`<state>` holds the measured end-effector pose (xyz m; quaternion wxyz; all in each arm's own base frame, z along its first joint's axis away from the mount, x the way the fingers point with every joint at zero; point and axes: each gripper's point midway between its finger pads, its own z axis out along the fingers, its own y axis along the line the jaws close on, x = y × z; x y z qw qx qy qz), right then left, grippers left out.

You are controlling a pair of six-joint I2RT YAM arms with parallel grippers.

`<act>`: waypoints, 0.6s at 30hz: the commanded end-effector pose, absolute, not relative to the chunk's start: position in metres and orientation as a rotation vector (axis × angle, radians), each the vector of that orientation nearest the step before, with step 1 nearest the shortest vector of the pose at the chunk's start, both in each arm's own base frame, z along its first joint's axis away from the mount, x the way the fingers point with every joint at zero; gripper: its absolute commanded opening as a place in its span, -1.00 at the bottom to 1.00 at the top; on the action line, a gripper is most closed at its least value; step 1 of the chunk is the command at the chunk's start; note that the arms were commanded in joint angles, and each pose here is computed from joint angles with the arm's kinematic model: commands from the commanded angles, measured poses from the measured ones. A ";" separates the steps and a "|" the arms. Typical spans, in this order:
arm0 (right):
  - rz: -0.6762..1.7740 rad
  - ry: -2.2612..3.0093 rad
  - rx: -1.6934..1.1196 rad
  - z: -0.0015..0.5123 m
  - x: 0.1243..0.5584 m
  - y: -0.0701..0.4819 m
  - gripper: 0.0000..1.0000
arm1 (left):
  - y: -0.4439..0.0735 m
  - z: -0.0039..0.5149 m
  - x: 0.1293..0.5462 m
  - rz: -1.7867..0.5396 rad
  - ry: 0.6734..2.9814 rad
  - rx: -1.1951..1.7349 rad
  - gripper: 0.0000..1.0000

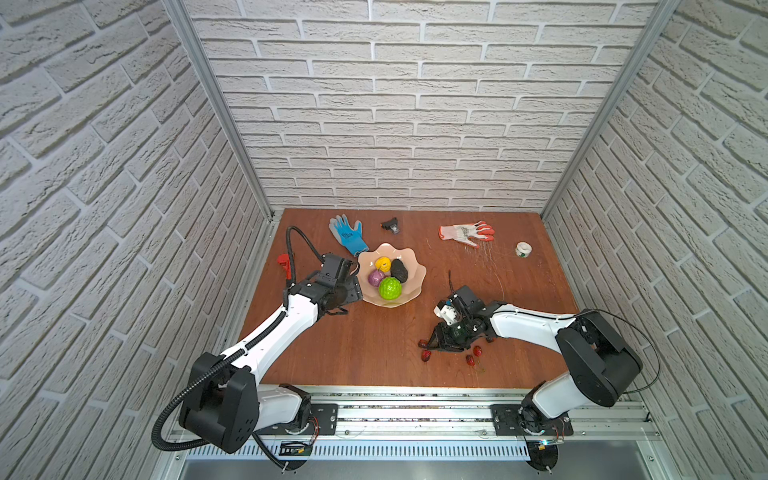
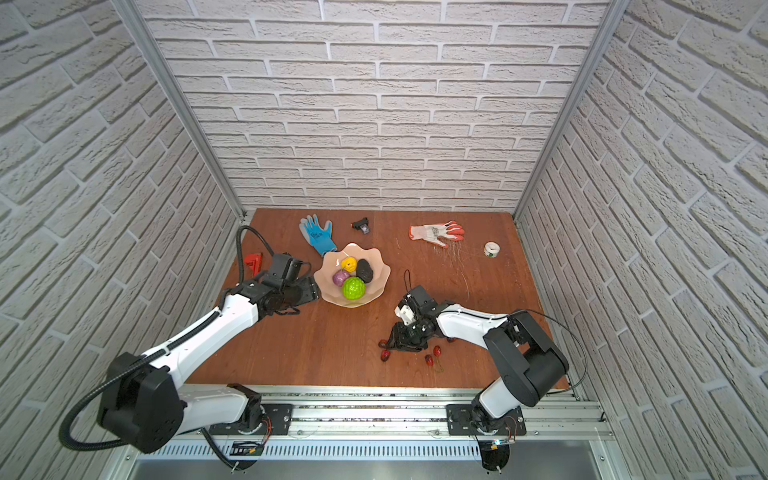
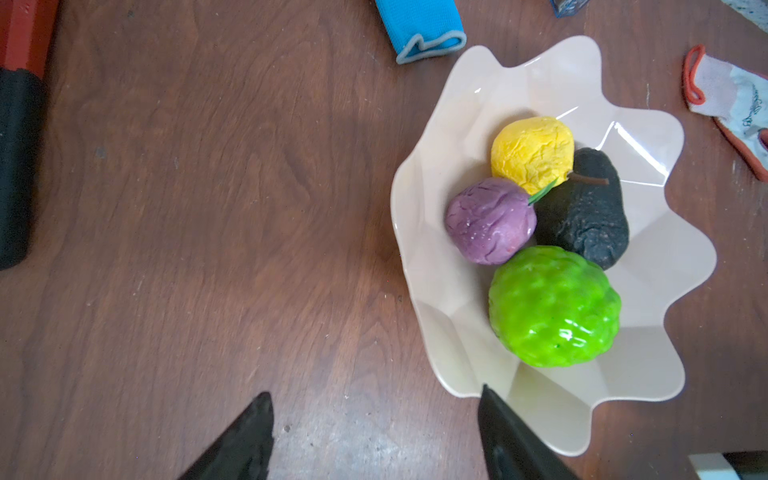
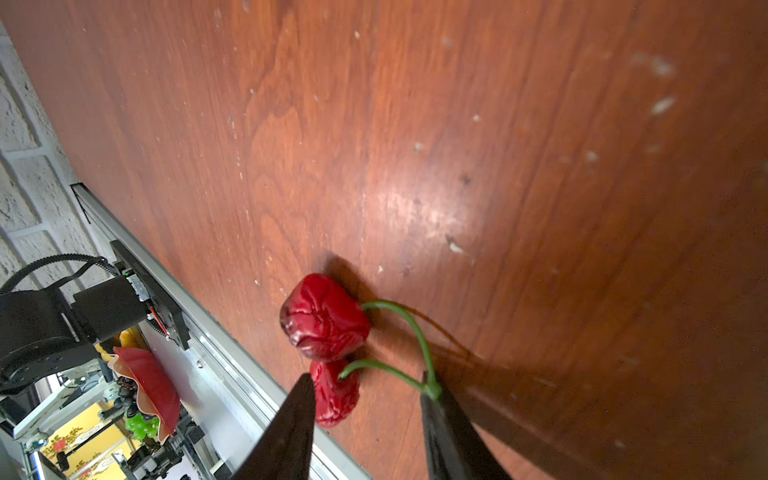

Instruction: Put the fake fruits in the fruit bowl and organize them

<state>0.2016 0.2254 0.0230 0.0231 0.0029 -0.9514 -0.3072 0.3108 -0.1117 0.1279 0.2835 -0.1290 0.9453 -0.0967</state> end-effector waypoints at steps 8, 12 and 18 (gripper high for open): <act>-0.977 -2.941 0.017 0.021 0.202 0.226 -0.33 | -0.109 0.128 0.311 -0.253 2.525 -0.351 0.54; -0.971 -2.938 0.023 0.019 0.202 0.225 -0.53 | -0.109 0.128 0.312 -0.254 2.526 -0.352 0.54; -0.964 -2.937 0.044 0.016 0.201 0.225 -0.70 | -0.108 0.129 0.310 -0.253 2.526 -0.351 0.54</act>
